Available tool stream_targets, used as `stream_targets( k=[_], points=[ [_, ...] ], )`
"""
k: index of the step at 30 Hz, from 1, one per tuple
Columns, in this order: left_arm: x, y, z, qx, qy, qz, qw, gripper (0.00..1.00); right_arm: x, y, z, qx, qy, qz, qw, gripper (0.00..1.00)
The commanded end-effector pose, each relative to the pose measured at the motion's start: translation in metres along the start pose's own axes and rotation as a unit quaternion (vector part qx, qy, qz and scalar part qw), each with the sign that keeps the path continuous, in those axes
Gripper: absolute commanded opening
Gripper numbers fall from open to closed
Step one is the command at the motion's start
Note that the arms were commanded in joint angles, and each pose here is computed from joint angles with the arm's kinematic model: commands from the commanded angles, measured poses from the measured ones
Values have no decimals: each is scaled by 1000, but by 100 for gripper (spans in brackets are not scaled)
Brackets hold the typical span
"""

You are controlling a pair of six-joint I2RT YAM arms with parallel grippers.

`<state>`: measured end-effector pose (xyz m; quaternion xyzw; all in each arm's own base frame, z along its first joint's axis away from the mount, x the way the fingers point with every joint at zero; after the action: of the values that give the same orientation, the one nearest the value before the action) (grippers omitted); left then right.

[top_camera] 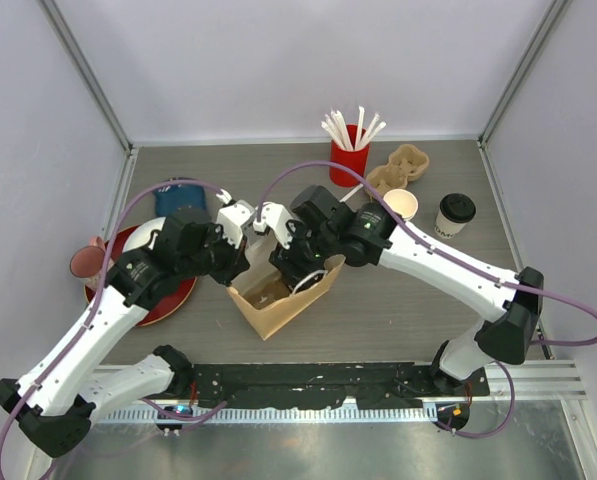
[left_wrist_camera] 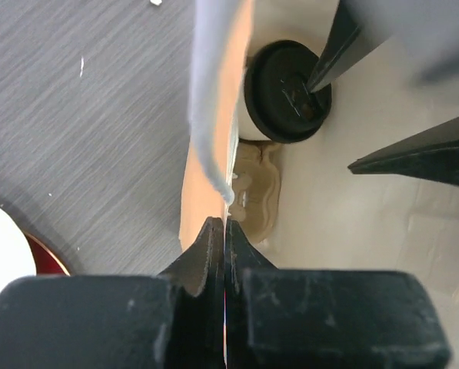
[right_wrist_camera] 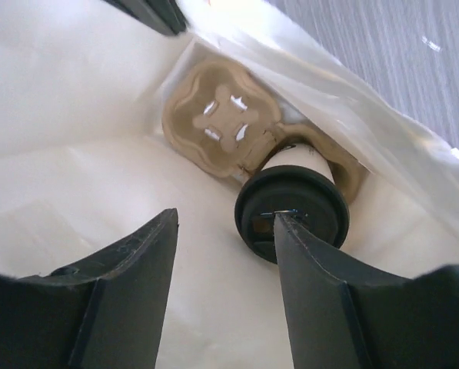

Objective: Pack the takeout coffee

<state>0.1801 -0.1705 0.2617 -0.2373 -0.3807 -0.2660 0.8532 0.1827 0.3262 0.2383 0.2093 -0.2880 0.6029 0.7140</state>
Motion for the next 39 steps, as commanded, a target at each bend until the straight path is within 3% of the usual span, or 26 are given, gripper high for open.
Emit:
stream_targets(
  k=[1,5,17,24,39],
  points=[
    [-9,0,0,-1,25,1,1000,0,68,3,56,-20,-146,15,989,59],
    [-8,-1,-1,-5,25,-1,1000,0,86,1,66,-29,-179,2,983,59],
    [-16,-3,3,-12,32,-4,999,0,81,-8,86,-73,-198,-30,977,59],
    [-18,-5,3,-13,33,16,999,0,44,4,93,-72,-180,-64,979,59],
    [-15,-6,4,-22,26,-9,999,0,55,-49,143,-159,-262,-142,941,60]
  ],
)
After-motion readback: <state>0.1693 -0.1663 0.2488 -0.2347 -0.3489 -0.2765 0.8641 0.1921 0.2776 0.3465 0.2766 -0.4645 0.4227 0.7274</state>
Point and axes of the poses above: each gripper's point midway between its finger pads, its own z axis back along the fingers, its own y axis along the line the jaws close on, x = y × z, the point moved 2 cm from there along z, back along the fingers, and after that the axes turned 7 degrees about z, right-handed, at the moved point
